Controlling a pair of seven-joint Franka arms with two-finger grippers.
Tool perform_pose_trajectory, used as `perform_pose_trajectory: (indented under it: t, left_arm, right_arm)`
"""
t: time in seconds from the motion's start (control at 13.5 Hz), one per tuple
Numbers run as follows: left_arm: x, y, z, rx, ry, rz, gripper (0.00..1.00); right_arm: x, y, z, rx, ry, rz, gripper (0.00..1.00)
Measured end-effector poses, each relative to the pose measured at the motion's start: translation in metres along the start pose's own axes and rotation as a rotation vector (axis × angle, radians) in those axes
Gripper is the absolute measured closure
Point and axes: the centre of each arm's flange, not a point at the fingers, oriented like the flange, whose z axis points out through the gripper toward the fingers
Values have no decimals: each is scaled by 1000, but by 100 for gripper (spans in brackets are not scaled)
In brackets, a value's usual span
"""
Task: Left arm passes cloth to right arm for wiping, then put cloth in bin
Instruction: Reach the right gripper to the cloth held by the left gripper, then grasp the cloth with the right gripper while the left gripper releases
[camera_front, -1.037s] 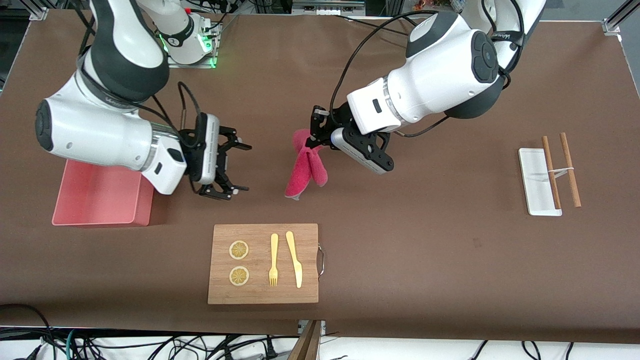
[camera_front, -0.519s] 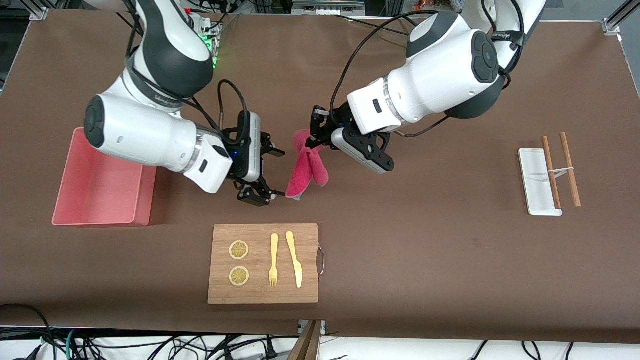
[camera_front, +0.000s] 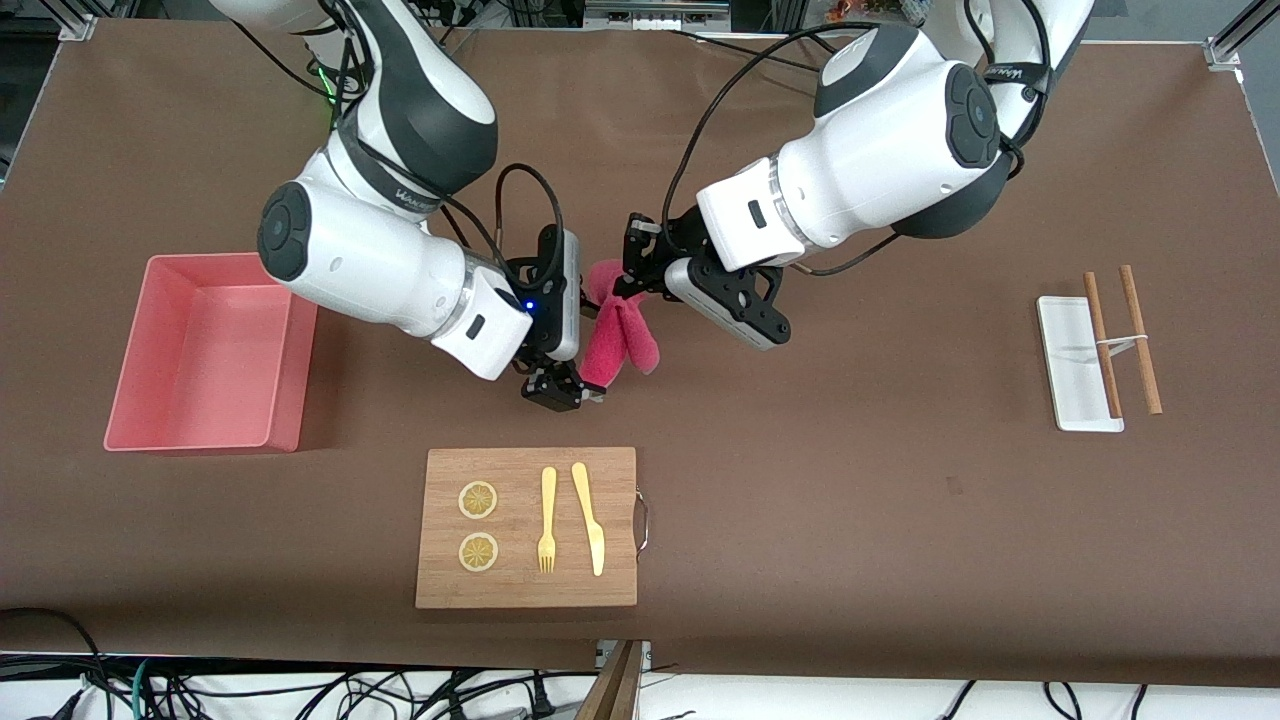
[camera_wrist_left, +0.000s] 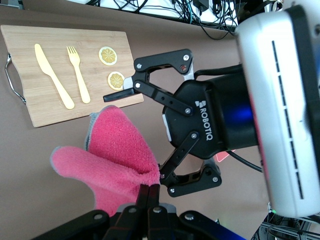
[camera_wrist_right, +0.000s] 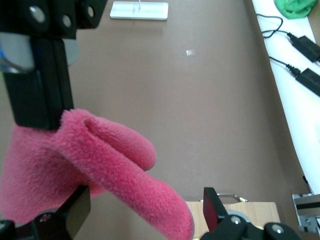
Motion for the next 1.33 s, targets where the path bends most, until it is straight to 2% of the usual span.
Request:
perform_pose_trajectory:
  t: [0.22,0.74,0.89,1.04,1.11,1.33]
  left_arm:
    - [0,0,0,0,0,0,99]
    - [0,-1,0,0,1,-1,99]
    - [1,-1,-1,1,2,-2,99]
    - [1,-2,-2,1,3,-3,99]
    - [2,-3,-2,1,4,-4,93]
    - [0,-2,-7,5,-3,-2,62]
  right_arm:
    - [0,-1,6,6,-8,10,4]
    - [-5,1,6,10,-16,25,82]
    - [-6,1,7,19,-21,31,98]
    - [-10,1,5,28,-27,37,98]
    - [-11,2,4,29,-29,39,98]
    - [-17,5,-1,38,-43,54,98]
